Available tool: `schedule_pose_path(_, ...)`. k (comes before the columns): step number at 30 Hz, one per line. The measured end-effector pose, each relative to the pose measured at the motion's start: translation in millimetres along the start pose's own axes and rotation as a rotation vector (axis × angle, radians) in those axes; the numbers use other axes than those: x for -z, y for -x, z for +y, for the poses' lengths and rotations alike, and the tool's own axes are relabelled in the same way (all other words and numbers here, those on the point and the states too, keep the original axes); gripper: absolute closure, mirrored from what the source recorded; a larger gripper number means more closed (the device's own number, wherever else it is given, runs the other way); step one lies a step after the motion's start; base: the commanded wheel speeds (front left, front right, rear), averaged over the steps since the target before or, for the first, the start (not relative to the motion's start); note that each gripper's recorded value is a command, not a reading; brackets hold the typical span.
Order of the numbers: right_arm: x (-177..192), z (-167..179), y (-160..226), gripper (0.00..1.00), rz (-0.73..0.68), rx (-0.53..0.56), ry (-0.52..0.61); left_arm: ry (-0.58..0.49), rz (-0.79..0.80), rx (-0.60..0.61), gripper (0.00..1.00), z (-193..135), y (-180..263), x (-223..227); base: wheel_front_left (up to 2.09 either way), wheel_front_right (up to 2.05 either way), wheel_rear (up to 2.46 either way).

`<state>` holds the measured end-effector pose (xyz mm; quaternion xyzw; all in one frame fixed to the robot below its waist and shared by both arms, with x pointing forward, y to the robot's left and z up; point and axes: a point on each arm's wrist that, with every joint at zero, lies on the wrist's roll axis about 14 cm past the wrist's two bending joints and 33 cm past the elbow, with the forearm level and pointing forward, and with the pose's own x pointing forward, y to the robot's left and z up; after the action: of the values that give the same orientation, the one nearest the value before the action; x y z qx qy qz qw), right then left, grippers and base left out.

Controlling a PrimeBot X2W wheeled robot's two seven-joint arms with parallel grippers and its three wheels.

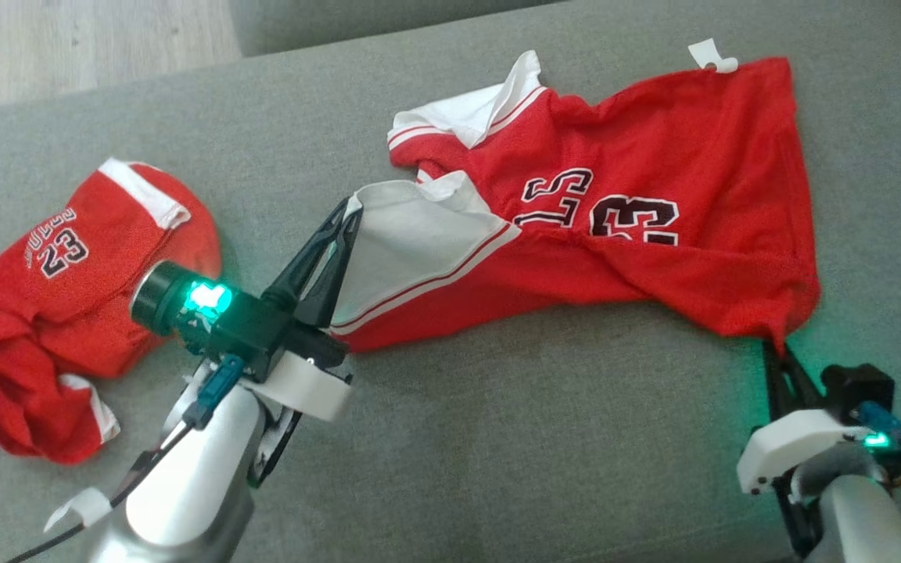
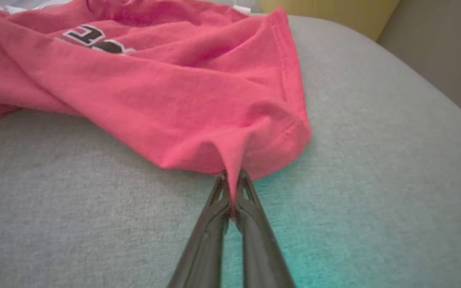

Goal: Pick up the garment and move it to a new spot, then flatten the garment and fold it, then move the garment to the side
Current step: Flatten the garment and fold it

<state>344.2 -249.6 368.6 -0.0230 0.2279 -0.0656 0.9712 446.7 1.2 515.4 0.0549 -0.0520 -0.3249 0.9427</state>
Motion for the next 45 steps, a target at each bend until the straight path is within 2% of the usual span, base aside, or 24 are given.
schedule_pose_path(4,-20,-14,4,1.00,-0.072,0.039,0.017,-0.018,-0.012,-0.005,1.00,2,2,-8,0.00,0.00,0.00)
schedule_pose_path(13,-103,-26,17,1.00,-0.283,0.077,0.153,-0.049,-0.118,-0.053,1.00,19,6,-53,0.00,0.00,0.00)
schedule_pose_path(20,-191,-41,22,1.00,-0.450,0.083,0.286,-0.108,-0.237,-0.069,1.00,36,-3,-109,0.00,0.00,0.00)
schedule_pose_path(24,-237,-43,31,1.00,-0.536,0.069,0.320,-0.127,-0.305,-0.091,1.00,47,-6,-139,0.00,0.00,0.00)
schedule_pose_path(25,-237,-43,31,1.00,-0.536,0.069,0.320,-0.127,-0.305,-0.091,1.00,47,-6,-139,0.00,0.00,0.00)
schedule_pose_path(33,-326,-64,73,1.00,-0.737,0.094,0.380,-0.194,-0.491,-0.164,1.00,64,1,-217,0.00,0.00,0.00)
schedule_pose_path(37,-338,-60,88,1.00,-0.764,0.044,0.294,-0.204,-0.515,-0.148,1.00,54,9,-235,0.00,0.00,0.00)
schedule_pose_path(42,-346,-56,113,1.00,-0.777,0.013,0.316,-0.243,-0.487,-0.114,1.00,41,25,-237,0.00,0.00,0.00)
schedule_pose_path(45,-337,-50,117,1.00,-0.739,-0.016,0.322,-0.231,-0.444,-0.114,1.00,44,36,-231,0.00,0.00,0.00)
